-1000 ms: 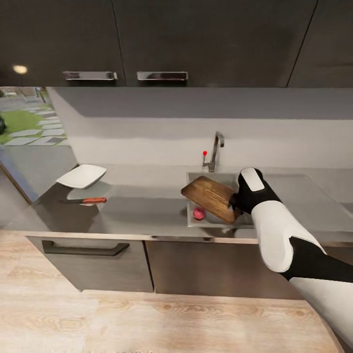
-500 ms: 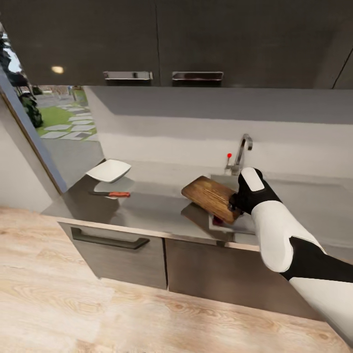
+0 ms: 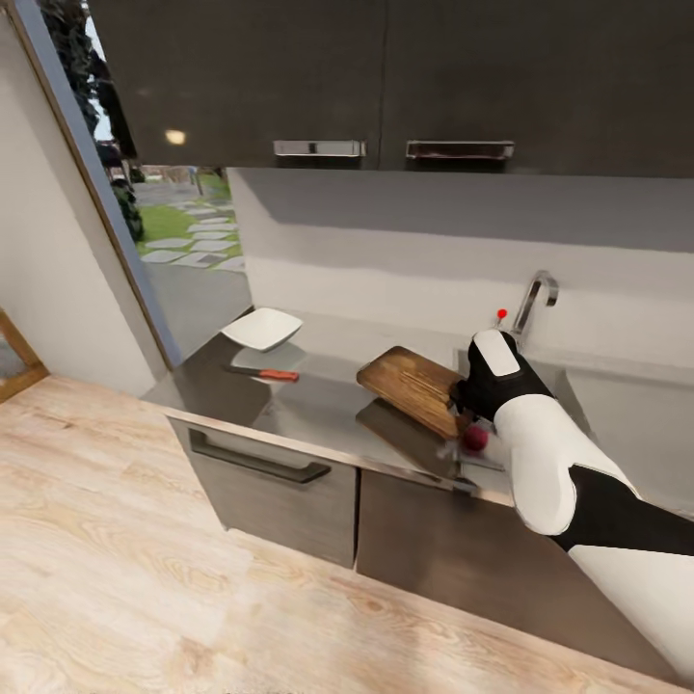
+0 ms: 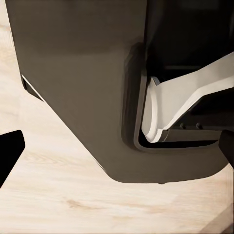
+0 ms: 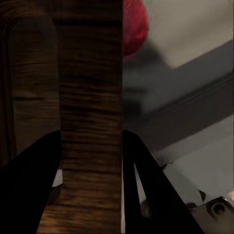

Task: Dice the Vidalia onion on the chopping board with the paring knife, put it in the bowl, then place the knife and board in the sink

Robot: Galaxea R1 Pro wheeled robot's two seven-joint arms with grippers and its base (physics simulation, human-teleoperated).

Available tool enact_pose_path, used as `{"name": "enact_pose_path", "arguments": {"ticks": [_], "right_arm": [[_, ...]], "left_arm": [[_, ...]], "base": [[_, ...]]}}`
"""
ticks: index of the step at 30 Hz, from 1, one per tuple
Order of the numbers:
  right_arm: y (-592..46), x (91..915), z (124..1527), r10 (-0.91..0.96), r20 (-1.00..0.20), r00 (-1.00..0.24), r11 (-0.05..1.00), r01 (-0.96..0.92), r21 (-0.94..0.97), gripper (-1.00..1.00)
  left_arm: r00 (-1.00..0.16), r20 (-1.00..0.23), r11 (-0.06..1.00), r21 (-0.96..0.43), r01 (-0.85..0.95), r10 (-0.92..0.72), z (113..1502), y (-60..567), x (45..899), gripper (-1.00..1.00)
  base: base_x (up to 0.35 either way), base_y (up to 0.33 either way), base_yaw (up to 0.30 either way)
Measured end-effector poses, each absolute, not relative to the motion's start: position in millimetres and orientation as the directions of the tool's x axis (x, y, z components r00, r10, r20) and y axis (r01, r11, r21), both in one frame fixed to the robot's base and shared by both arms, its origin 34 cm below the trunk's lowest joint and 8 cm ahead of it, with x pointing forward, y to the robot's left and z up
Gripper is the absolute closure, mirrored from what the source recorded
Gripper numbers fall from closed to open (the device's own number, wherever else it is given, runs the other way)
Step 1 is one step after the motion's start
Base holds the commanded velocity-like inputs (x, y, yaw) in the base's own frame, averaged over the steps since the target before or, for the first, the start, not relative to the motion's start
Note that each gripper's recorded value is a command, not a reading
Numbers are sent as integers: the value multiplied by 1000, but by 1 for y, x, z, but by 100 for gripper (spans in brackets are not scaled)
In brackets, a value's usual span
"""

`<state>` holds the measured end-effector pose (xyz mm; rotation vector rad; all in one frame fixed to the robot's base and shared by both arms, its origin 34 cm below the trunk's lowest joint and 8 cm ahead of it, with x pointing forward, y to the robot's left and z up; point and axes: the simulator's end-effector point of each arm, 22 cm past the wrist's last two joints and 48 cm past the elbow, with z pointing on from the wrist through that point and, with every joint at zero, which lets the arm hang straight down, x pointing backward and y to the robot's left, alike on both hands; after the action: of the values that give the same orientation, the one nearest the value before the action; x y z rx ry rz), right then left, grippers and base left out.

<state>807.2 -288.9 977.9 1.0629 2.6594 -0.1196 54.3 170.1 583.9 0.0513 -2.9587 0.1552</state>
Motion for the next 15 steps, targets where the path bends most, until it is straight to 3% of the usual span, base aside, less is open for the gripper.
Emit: {"name": "enact_pose_path", "arguments": {"ticks": [8,15], "right_arm": [[-289,807,978,664,-284,-692,726,687,25,100],[-290,807,978,663,-286,-692,727,687,22,100]], "left_arm": [[-984,179,994,-101,-43,-25,584,170,54,-100],[-984,179,994,-101,-44,-25,584,170,54,-100]], "base": [[104,-235,257],[55,-113,86]]}}
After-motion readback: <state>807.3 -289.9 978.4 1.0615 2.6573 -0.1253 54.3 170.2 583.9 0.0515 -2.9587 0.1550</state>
